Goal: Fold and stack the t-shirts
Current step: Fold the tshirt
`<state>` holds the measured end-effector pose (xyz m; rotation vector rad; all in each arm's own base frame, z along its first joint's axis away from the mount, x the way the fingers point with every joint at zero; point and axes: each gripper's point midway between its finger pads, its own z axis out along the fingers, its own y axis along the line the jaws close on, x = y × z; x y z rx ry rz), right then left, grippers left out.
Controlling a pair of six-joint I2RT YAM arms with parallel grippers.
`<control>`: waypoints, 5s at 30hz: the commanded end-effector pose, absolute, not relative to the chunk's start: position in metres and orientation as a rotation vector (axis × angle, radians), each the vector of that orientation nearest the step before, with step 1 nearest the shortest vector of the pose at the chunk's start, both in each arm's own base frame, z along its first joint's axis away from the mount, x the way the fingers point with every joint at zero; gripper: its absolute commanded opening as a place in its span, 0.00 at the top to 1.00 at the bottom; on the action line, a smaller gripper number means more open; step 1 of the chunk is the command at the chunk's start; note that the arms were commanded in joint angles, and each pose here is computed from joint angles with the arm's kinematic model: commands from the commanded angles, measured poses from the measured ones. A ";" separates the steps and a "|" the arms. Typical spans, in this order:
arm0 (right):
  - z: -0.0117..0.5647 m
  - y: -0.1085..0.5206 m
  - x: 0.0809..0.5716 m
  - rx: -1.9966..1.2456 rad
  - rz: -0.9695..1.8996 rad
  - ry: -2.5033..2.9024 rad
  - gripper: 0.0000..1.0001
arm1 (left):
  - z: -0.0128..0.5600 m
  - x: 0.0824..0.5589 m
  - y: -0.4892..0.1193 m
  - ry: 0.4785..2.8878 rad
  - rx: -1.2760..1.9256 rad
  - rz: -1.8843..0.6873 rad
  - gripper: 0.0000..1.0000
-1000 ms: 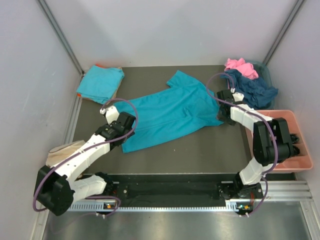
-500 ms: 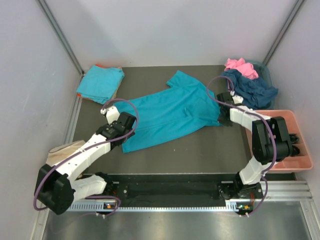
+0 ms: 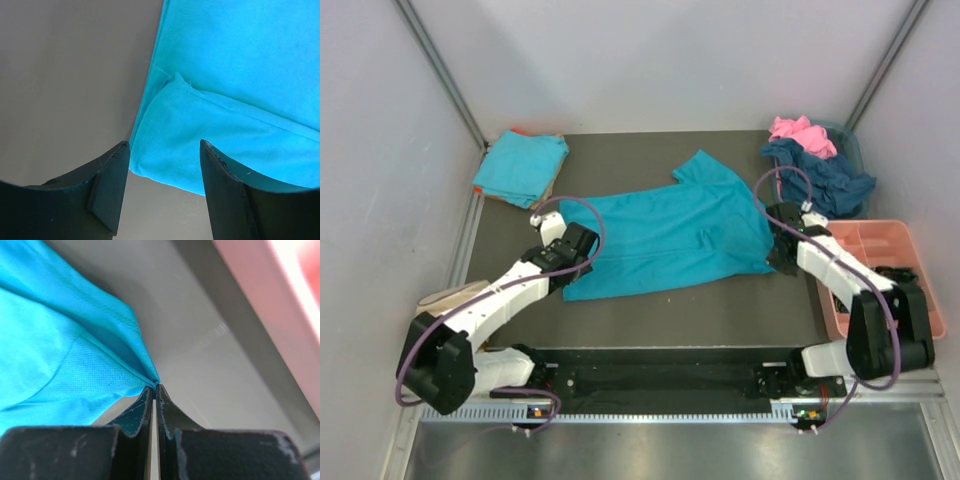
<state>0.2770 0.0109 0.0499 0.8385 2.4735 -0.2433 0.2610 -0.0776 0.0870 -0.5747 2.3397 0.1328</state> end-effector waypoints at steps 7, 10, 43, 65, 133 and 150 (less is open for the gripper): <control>0.084 0.008 0.193 0.989 -0.228 2.405 1.00 | 0.114 0.294 -0.092 2.285 -0.503 0.120 0.37; 0.090 0.010 0.180 0.999 -0.177 2.387 1.00 | 0.113 0.297 -0.094 2.294 -0.488 0.122 0.37; 0.179 0.063 0.340 0.454 -0.023 2.222 0.07 | 0.122 0.341 -0.100 2.165 -0.405 0.126 0.22; 0.168 0.082 0.517 0.073 -0.088 2.224 0.01 | 0.113 0.401 -0.091 2.165 -0.473 0.141 0.22; 0.053 0.062 0.612 -0.229 0.418 2.422 0.09 | 0.071 0.384 -0.083 2.272 -0.512 0.225 0.24; 0.041 0.089 0.601 -0.312 0.500 2.446 0.35 | 0.073 0.381 -0.080 2.270 -0.522 0.243 0.24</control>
